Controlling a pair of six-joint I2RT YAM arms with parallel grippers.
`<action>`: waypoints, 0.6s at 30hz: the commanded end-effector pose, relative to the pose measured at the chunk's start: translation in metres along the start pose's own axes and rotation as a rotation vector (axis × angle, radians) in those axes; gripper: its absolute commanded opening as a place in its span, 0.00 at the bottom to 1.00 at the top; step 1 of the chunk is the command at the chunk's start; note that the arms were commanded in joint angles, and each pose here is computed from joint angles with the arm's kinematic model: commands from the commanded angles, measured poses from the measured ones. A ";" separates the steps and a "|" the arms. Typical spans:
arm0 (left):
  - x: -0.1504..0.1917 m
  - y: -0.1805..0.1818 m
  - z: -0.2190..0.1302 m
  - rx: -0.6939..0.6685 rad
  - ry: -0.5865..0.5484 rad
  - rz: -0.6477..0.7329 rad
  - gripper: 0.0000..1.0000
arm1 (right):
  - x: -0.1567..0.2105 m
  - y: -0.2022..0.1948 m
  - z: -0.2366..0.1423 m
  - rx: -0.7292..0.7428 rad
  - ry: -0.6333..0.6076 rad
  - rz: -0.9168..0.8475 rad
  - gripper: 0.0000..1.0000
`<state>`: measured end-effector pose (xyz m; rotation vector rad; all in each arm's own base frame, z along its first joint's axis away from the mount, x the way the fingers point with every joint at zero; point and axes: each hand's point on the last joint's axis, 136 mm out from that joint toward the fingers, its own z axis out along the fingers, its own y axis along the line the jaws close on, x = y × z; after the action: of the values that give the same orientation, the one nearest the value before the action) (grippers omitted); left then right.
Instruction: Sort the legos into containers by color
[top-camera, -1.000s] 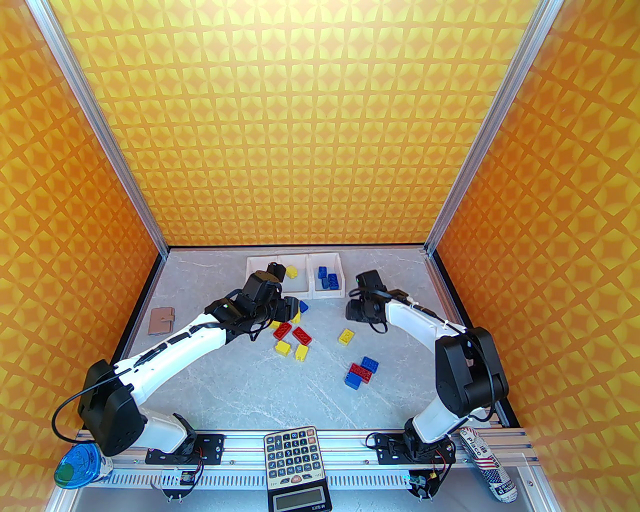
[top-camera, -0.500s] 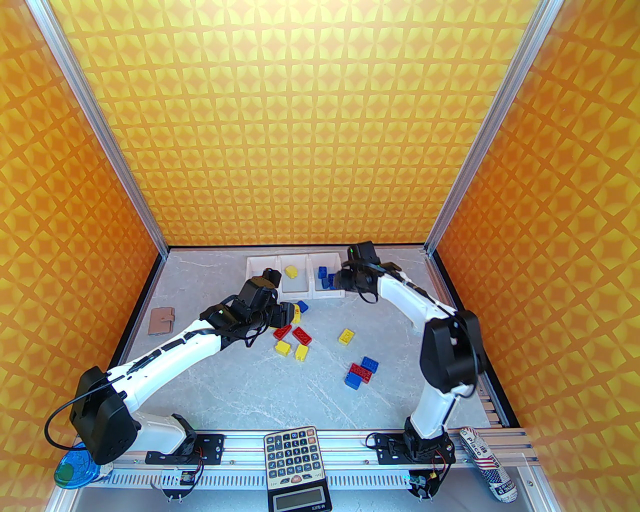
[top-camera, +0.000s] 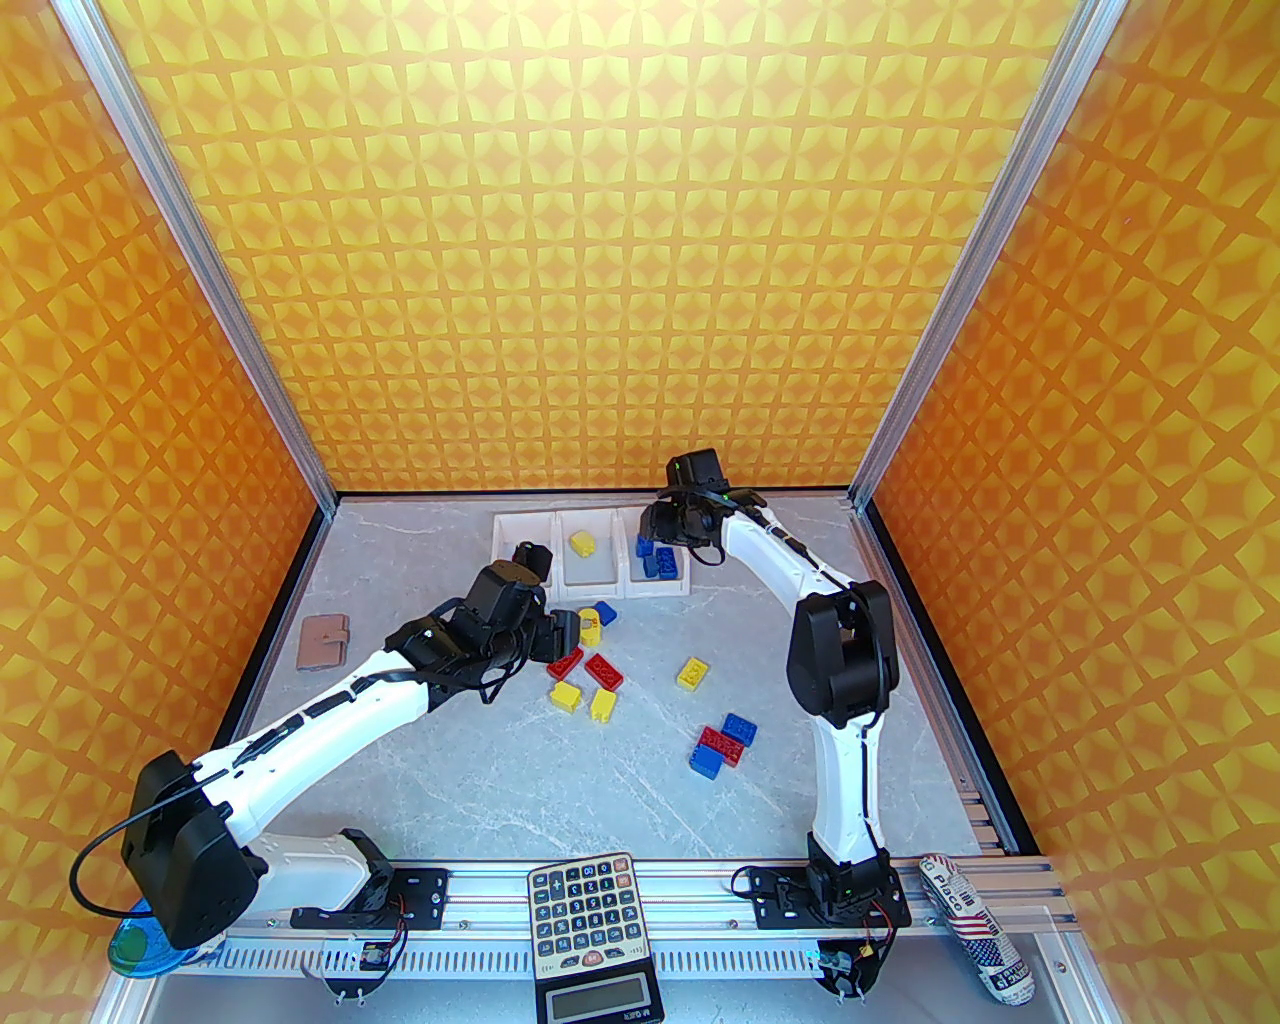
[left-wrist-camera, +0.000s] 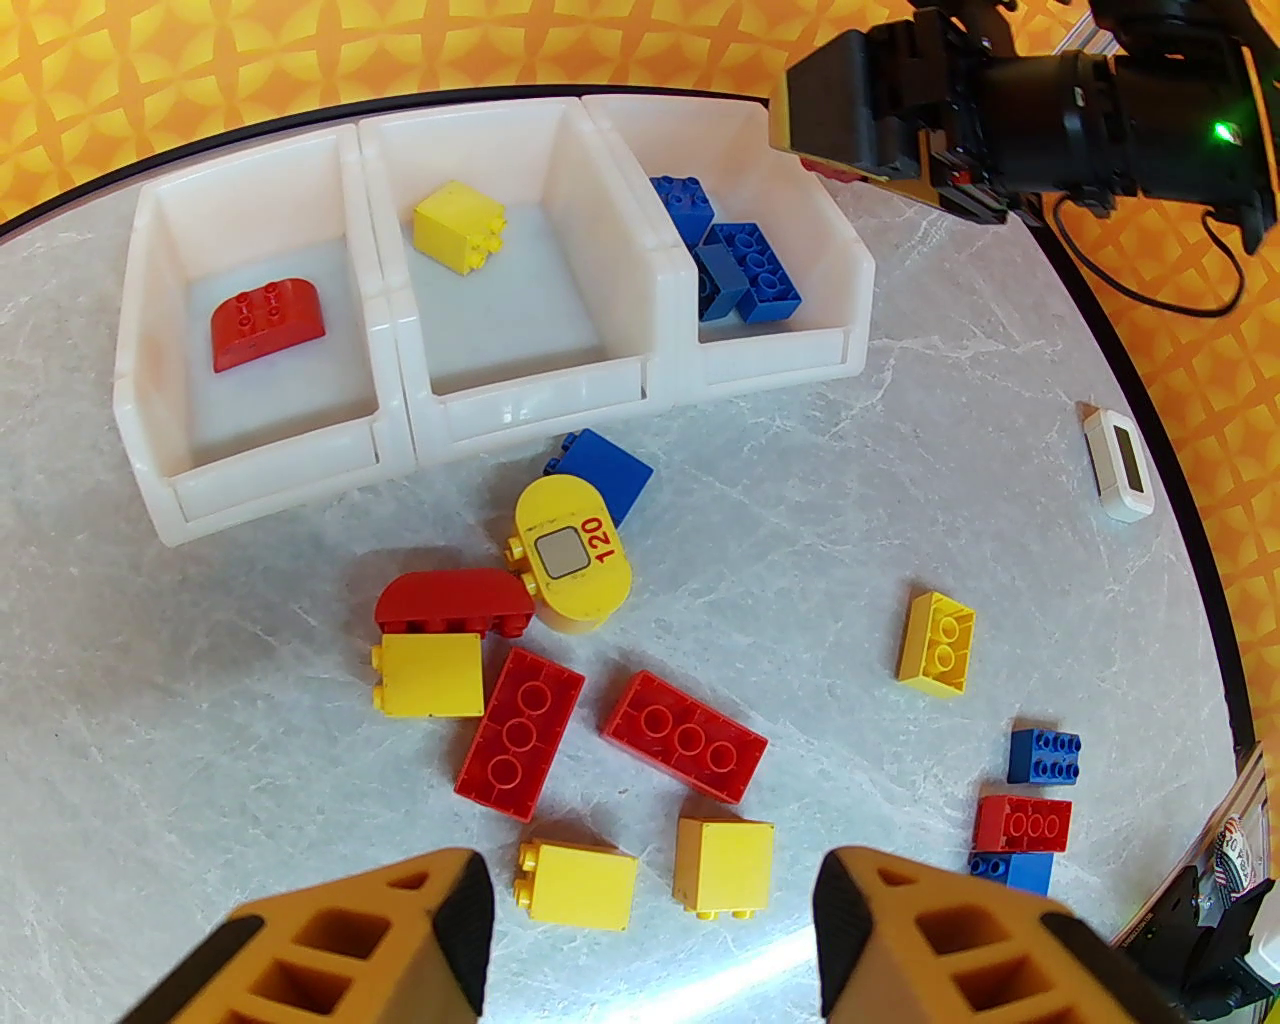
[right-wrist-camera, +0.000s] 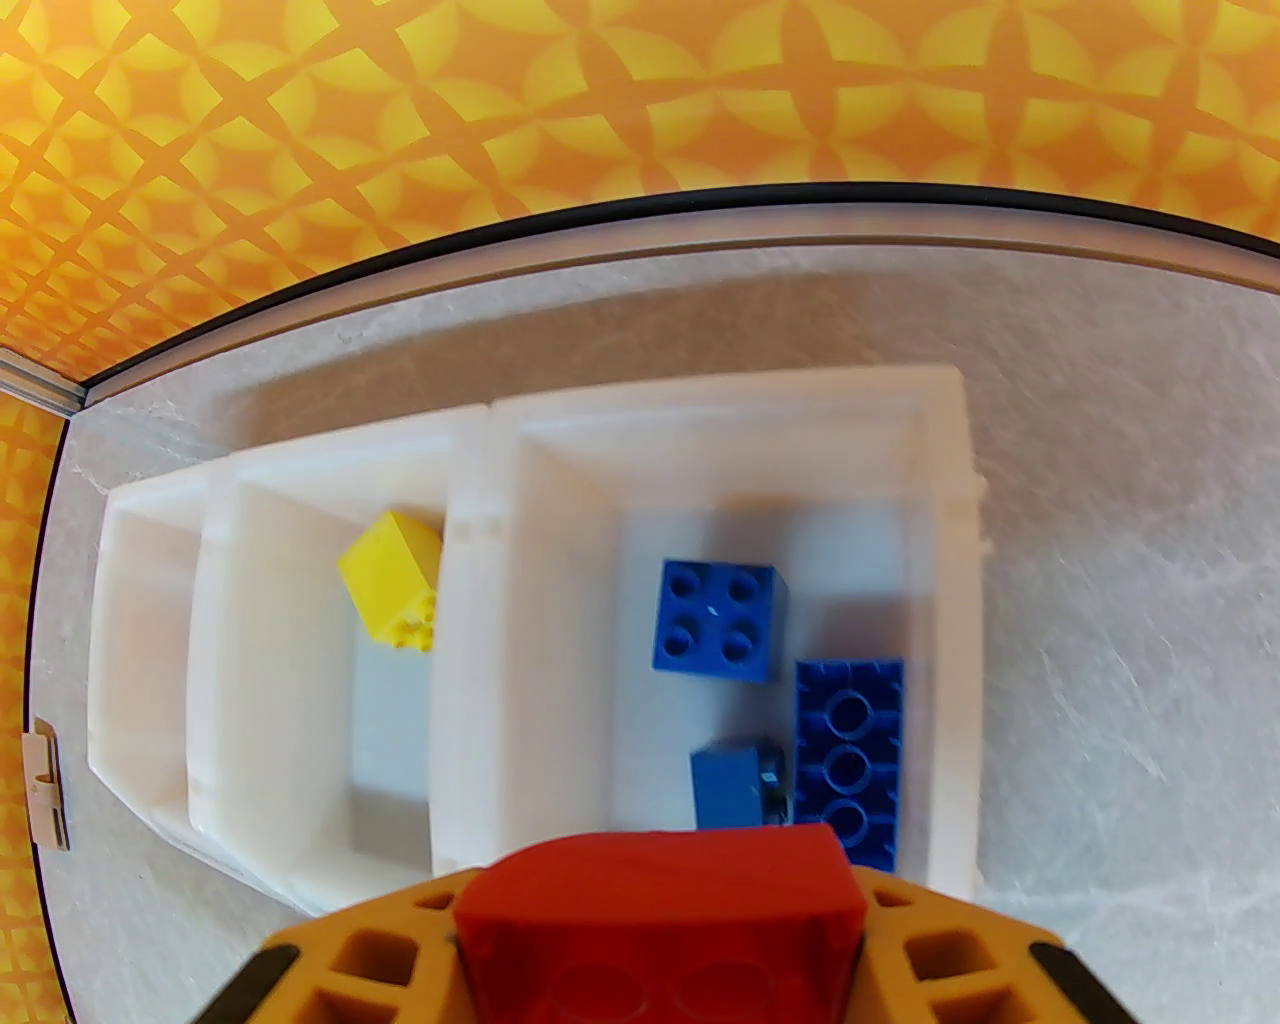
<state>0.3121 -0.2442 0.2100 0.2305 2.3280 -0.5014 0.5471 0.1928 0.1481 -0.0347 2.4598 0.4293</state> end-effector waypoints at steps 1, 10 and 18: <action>0.003 0.010 -0.007 -0.037 -0.002 -0.006 0.58 | 0.003 0.033 0.004 -0.059 0.020 -0.037 0.48; 0.005 0.015 -0.015 -0.055 -0.009 -0.007 0.58 | 0.001 0.110 0.018 -0.157 0.003 -0.094 0.48; 0.002 0.032 -0.038 -0.112 -0.046 -0.012 0.58 | 0.008 0.179 0.037 -0.267 -0.033 -0.103 0.48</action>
<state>0.3018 -0.2197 0.2196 0.1886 2.3114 -0.4375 0.5379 0.3529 0.1674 -0.2784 2.3646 0.6415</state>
